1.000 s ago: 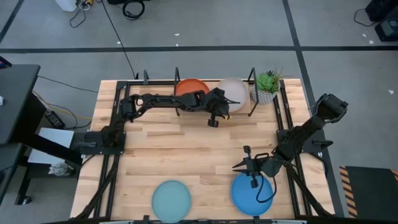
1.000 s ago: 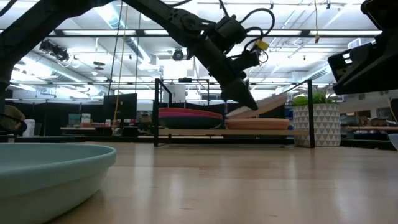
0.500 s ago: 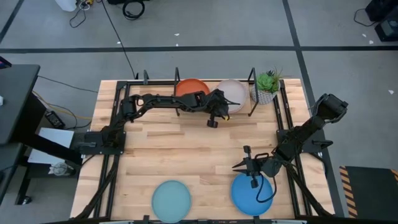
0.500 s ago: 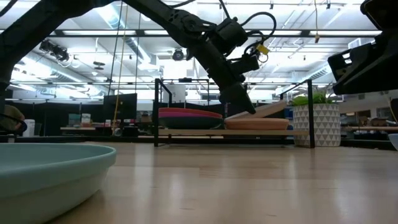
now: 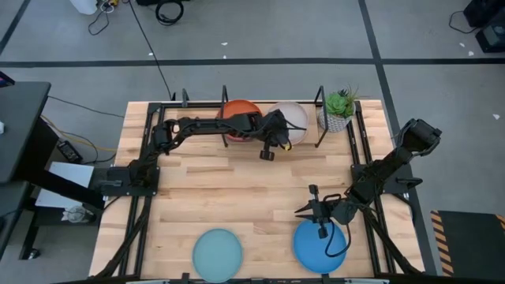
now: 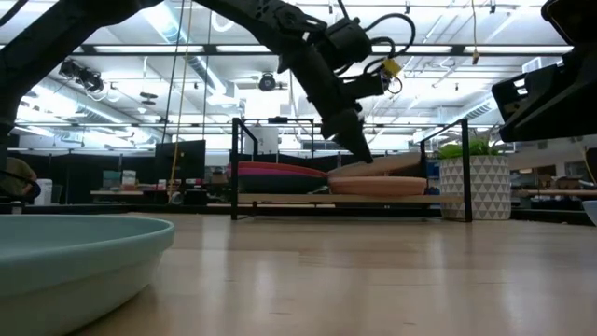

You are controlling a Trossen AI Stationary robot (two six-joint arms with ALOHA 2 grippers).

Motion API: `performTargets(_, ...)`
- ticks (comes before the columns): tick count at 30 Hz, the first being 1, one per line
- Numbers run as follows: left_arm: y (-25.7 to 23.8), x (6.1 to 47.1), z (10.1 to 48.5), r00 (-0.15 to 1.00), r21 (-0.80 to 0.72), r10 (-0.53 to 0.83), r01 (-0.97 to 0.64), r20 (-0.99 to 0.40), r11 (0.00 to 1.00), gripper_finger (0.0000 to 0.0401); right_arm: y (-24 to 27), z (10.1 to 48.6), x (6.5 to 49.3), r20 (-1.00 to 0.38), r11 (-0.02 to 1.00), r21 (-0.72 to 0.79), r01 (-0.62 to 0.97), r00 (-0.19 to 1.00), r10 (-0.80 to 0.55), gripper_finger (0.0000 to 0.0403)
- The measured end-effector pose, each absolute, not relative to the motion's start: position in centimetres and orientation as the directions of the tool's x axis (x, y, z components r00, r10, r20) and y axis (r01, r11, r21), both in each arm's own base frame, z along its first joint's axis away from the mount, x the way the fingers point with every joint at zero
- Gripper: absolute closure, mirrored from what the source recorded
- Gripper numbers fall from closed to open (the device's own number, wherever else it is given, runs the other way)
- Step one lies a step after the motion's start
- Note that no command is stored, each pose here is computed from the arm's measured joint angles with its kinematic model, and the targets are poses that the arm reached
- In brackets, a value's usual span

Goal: Place and stack plates onto a shelf
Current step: Stack the gray plate on top of the light pink plate on the shelf, then adjust the orange plate

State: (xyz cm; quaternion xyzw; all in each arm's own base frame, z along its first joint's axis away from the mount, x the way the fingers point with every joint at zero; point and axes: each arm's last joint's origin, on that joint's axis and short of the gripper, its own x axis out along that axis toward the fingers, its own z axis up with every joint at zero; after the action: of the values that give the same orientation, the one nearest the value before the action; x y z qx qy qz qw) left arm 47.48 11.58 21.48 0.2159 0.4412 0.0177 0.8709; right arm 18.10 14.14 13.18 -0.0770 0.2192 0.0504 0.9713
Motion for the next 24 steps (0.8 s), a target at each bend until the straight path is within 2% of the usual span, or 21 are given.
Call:
performTargets(10, 11.4, 47.1, 21.0, 0.567, 0.371, 0.210, 0.184, -0.797, 0.910, 0.0385, 14.1, 13.2, 18.1, -0.433, 0.983, -0.130, -0.132, 0.899, 0.064, 0.0344)
performTargets(20, 11.4, 47.1, 21.0, 0.568, 0.382, 0.227, 0.169, -0.791, 0.909, 0.0309, 14.1, 13.2, 18.1, -0.433, 0.983, -0.130, -0.132, 0.899, 0.064, 0.0344)
performTargets(24, 11.5, 46.7, 23.0, 0.553, 0.379, 0.260, 0.112, -0.792, 0.919, 0.0295, 14.1, 13.2, 18.1, -0.435, 0.982, -0.132, -0.133, 0.898, 0.063, 0.0344)
